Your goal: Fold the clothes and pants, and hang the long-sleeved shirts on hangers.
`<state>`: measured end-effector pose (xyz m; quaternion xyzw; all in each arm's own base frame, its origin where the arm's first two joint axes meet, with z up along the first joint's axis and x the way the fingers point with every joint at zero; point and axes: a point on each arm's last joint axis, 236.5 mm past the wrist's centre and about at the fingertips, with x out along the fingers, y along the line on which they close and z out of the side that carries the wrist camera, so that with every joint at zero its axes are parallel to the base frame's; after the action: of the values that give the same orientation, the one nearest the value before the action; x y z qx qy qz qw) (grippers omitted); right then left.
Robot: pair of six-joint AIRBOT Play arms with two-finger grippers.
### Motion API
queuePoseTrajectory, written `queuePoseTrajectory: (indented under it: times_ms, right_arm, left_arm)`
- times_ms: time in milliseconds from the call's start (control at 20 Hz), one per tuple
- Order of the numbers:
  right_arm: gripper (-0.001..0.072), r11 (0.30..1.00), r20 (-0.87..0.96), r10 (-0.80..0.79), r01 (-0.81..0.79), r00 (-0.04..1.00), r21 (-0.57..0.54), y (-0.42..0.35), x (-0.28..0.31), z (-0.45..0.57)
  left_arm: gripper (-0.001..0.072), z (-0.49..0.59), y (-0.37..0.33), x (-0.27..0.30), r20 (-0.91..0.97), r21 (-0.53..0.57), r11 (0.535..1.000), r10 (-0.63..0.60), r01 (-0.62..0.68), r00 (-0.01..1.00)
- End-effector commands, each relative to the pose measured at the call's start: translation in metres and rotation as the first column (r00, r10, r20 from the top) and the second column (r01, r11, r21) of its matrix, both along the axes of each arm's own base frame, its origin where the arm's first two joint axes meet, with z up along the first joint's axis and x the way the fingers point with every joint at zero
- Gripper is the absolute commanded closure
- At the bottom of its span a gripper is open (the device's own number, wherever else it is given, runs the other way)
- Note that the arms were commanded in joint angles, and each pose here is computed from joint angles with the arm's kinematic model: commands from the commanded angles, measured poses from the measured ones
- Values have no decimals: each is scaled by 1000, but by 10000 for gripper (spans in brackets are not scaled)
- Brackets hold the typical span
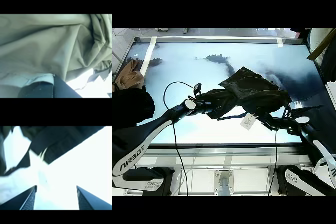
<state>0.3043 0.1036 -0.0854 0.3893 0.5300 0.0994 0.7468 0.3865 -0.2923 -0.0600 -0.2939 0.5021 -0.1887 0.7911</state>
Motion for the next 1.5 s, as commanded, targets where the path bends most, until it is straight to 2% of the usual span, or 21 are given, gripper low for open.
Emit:
queuePoseTrajectory:
  times_ms: [0,250,450,500,600,650,700,750,850,1000,1100,1200,1300,1450]
  right_arm:
    - [160,987,-4,-139,139,990,76,6,19,-12]
    - [161,964,-23,-206,207,978,164,16,35,-25]
    - [177,957,15,-252,247,968,155,6,67,-15]
    - [250,947,4,-287,283,958,154,1,75,-15]
    - [292,942,1,-301,297,954,156,-1,83,-14]
    - [379,942,4,-298,293,955,161,0,85,-13]
    - [551,943,13,-296,290,955,163,0,88,-10]
    - [681,946,28,-288,280,957,165,0,91,-6]
    - [690,956,68,-231,214,970,201,12,97,11]
    - [690,947,153,-12,-38,988,320,56,78,58]
    - [690,922,197,133,-194,971,335,74,50,86]
    - [690,917,177,260,-300,949,262,76,15,98]
    - [690,903,112,392,-405,913,143,67,-30,103]
    - [691,883,13,468,-467,884,-42,29,-78,113]
  left_arm:
    - [697,3,1,1,4,-3,1000,1,-1,1000]
    - [697,3,1,1,4,-3,1000,1,-1,1000]
    - [697,3,1,1,4,-3,1000,1,-1,1000]
    - [698,3,1,1,4,-3,1000,1,-1,1000]
    - [697,3,1,1,5,-3,1000,1,-1,1000]
    - [697,4,1,1,5,-4,1000,2,-2,1000]
    - [697,5,1,2,8,-5,1000,2,-2,1000]
    - [697,8,2,3,14,-8,1000,4,-4,1000]
    - [698,23,9,9,47,-16,1000,18,-17,999]
    - [698,68,42,29,173,-3,999,48,-48,984]
    - [698,120,76,40,287,-12,995,96,-97,953]
    - [699,171,112,37,381,-13,992,124,-129,916]
    - [699,214,142,19,448,-6,990,129,-142,885]
    - [701,265,188,-15,556,57,978,137,-202,820]
